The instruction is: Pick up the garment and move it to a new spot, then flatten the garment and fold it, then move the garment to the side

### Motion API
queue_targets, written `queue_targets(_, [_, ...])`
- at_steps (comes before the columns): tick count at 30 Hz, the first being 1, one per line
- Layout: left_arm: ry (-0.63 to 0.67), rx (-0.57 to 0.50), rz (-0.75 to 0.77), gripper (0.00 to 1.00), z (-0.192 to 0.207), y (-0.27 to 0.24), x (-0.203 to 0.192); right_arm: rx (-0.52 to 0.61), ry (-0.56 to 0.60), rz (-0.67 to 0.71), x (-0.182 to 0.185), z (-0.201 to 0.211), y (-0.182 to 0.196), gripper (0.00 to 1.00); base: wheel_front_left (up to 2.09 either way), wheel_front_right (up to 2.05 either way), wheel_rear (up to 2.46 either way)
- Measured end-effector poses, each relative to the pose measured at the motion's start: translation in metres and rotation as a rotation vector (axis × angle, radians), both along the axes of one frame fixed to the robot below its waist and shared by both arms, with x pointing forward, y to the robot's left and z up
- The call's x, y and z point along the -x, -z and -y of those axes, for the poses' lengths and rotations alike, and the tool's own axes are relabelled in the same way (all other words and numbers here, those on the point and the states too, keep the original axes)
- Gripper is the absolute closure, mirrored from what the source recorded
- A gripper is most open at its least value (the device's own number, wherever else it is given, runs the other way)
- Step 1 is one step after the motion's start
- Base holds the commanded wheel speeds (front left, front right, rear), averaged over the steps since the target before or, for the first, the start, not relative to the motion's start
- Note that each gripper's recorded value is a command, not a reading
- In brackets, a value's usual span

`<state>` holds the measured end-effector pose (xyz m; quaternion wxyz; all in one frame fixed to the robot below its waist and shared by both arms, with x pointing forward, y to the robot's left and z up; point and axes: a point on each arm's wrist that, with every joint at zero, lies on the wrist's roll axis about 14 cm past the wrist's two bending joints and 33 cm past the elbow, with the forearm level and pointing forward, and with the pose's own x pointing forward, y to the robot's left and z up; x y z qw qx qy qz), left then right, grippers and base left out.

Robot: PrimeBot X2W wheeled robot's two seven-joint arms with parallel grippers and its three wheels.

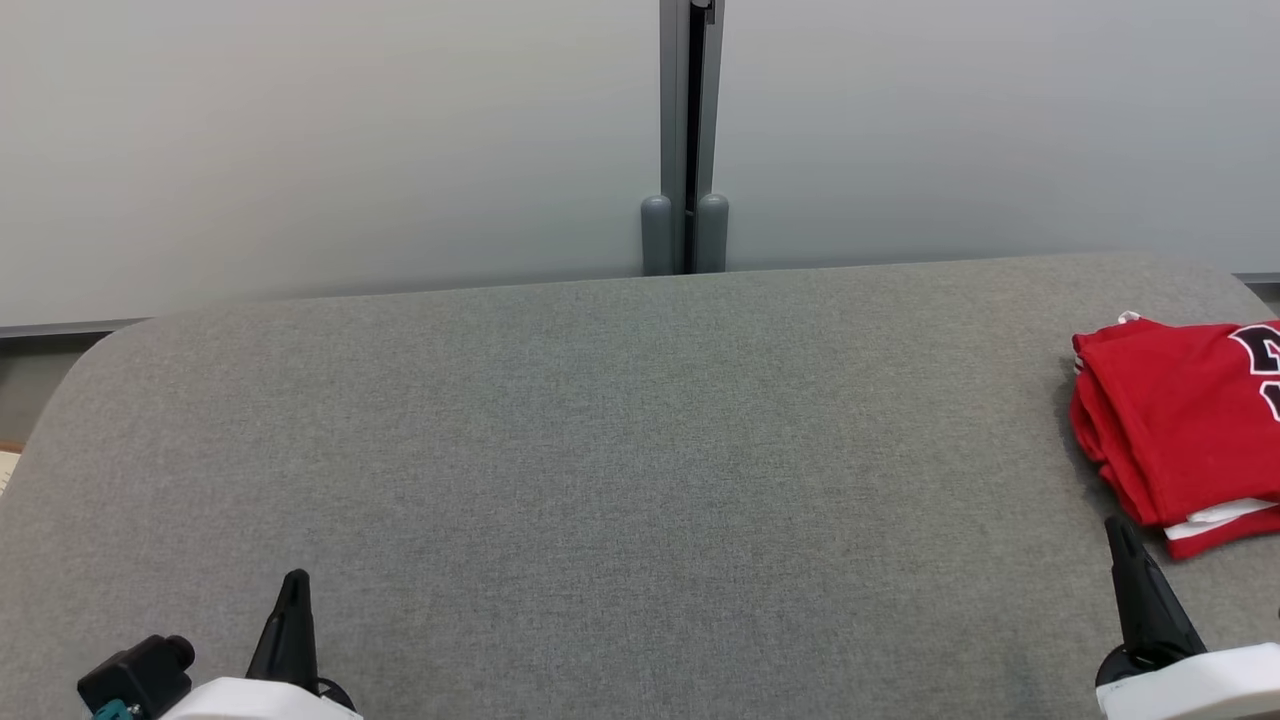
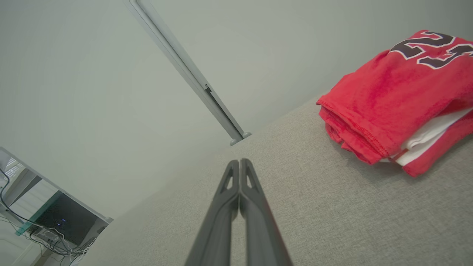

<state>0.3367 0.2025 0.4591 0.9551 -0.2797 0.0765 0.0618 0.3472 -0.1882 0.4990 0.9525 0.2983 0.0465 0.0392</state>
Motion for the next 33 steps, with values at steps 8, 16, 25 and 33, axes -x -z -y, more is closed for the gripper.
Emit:
queue_targets(8, [-0.012, 0.119, 0.005, 1.00, 0.000, -0.002, -0.006, -0.114, 0.016, -0.006, -0.005, 0.001, -0.001, 1.00, 0.00, 0.00, 0.00])
queue_targets(16, [-0.023, 0.235, 0.014, 1.00, 0.001, -0.005, -0.011, -0.221, 0.035, -0.011, -0.009, 0.003, 0.000, 1.00, 0.00, 0.00, 0.00])
queue_targets(25, [-0.031, 0.349, 0.024, 1.00, 0.001, -0.008, -0.017, -0.329, 0.049, -0.010, -0.014, 0.004, -0.002, 1.00, 0.00, 0.00, 0.00])
queue_targets(33, [-0.033, 0.443, 0.044, 1.00, 0.002, -0.013, -0.023, -0.419, 0.065, -0.009, -0.018, 0.005, -0.003, 1.00, 0.00, 0.00, 0.00])
